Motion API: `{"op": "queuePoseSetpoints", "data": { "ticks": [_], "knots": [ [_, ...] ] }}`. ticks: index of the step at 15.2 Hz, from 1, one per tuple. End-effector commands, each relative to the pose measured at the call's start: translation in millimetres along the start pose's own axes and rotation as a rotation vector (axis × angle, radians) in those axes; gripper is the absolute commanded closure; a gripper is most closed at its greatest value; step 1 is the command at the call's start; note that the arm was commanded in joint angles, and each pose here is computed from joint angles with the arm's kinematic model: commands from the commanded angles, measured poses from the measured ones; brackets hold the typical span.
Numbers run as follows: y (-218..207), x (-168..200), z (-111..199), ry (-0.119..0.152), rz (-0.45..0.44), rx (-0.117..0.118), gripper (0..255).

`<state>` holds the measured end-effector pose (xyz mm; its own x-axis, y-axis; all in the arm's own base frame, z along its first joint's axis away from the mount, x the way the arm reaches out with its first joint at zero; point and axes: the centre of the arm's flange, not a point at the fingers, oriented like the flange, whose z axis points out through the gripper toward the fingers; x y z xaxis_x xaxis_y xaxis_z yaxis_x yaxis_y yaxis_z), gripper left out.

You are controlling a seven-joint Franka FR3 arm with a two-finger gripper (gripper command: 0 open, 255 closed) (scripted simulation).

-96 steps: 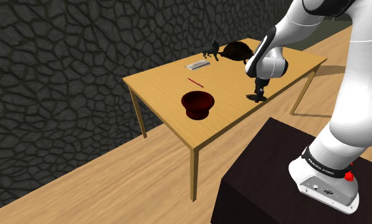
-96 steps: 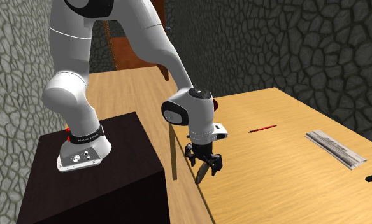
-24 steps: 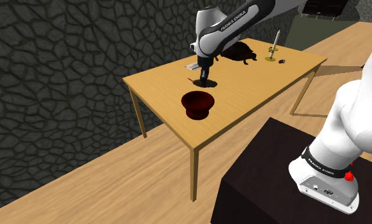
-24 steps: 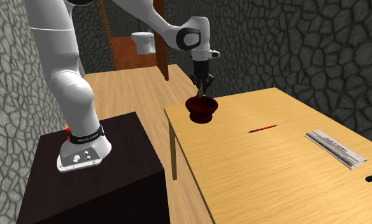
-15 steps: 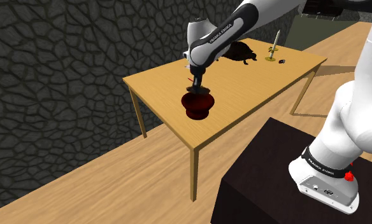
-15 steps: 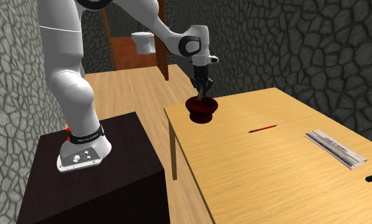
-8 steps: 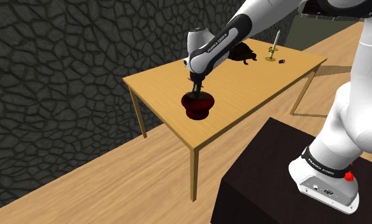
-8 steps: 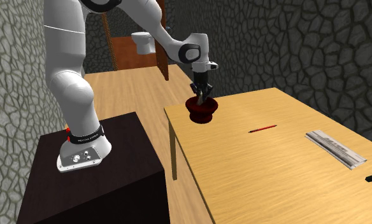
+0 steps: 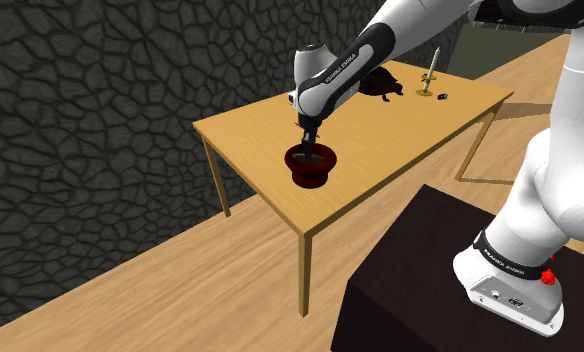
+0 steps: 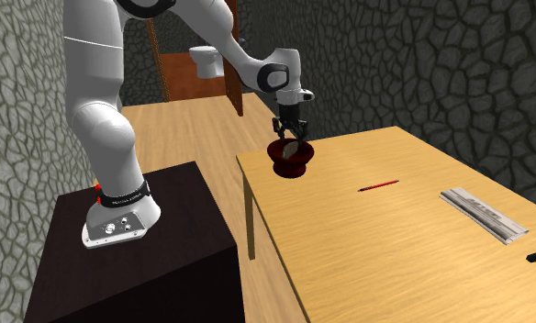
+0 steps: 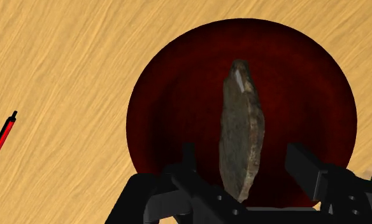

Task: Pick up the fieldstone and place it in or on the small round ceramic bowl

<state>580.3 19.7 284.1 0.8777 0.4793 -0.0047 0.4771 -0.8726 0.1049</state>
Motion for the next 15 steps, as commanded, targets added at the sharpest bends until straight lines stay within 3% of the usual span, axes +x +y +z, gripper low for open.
{"op": "queuePoseSetpoints", "data": {
  "ticks": [1,4,8,15],
  "knots": [
    [0.0,0.0,0.0,0.0,0.0,0.0,0],
    [0.0,0.0,0.0,0.0,0.0,0.0,0],
    [0.0,0.0,-50.0,0.0,0.0,0.0,0],
    [0.0,0.0,-50.0,0.0,0.0,0.0,0]
  ]
}}
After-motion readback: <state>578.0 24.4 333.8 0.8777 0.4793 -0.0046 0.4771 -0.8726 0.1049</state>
